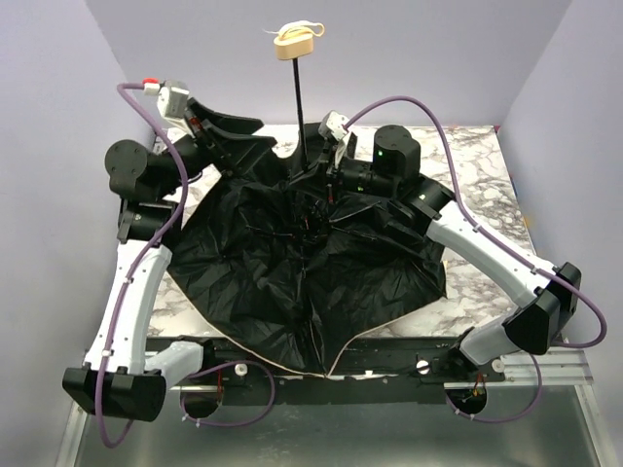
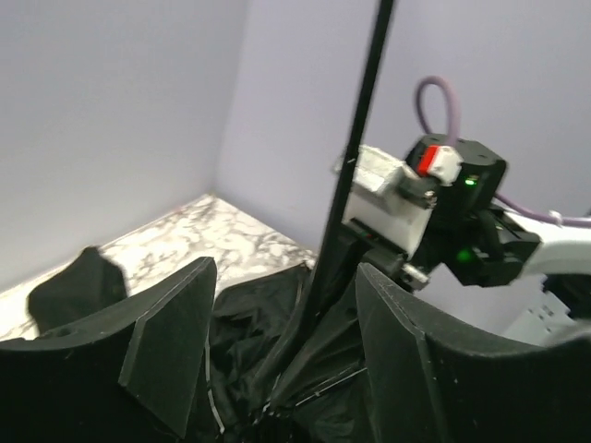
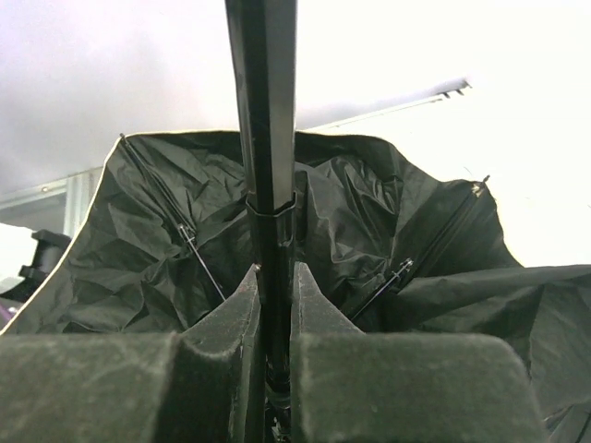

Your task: Open the umbrella

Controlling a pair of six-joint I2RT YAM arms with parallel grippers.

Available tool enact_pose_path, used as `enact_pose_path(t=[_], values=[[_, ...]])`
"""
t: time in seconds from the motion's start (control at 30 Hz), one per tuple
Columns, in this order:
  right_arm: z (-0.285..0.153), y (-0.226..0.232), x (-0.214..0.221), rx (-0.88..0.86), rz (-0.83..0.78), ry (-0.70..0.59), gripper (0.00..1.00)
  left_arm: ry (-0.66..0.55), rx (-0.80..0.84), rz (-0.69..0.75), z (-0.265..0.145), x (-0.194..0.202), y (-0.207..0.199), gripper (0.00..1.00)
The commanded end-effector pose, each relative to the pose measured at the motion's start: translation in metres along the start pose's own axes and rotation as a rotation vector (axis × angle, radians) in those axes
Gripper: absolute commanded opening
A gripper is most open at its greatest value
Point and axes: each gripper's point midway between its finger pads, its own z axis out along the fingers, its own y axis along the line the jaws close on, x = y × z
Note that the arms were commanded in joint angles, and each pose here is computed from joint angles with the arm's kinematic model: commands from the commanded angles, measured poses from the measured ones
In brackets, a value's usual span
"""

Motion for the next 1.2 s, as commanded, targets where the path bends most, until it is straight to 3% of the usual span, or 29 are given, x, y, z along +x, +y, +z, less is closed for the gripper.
enact_pose_path(t=[0.0,0.1,0.17,0.4,0.6,0.8,0.93,1.07,1.17], values=[[-0.014,-0.005,-0.045,0.069,-0.073,-0.141,0.00,-0.037,-0.210,-0.104,-0.021,0.013,0.042,0.63],[-0.016,-0.006,-0.049,0.077,-0.091,-0.156,0.00,0.022,-0.226,-0.134,-0.024,0.038,0.050,0.47],[-0.015,-0.007,-0.051,0.078,-0.099,-0.163,0.00,0.069,-0.226,-0.185,-0.019,0.056,0.052,0.41],[-0.016,-0.002,-0.062,0.052,-0.120,-0.183,0.00,0.217,-0.309,-0.338,0.003,0.109,0.081,0.37],[-0.017,-0.001,-0.066,0.049,-0.119,-0.182,0.00,0.336,-0.353,-0.371,0.026,0.144,0.091,0.37],[-0.026,0.000,-0.082,0.075,-0.135,-0.210,0.00,0.376,-0.634,-0.446,0.000,0.175,0.164,0.40],[-0.031,-0.002,-0.084,0.101,-0.141,-0.207,0.00,0.362,-0.719,-0.476,-0.017,0.177,0.203,0.51],[-0.033,-0.015,-0.075,0.172,-0.138,-0.184,0.00,0.311,-0.636,-0.439,-0.011,0.154,0.209,0.58],[-0.030,-0.028,-0.063,0.228,-0.117,-0.139,0.00,0.233,-0.488,-0.342,0.005,0.111,0.191,0.64]])
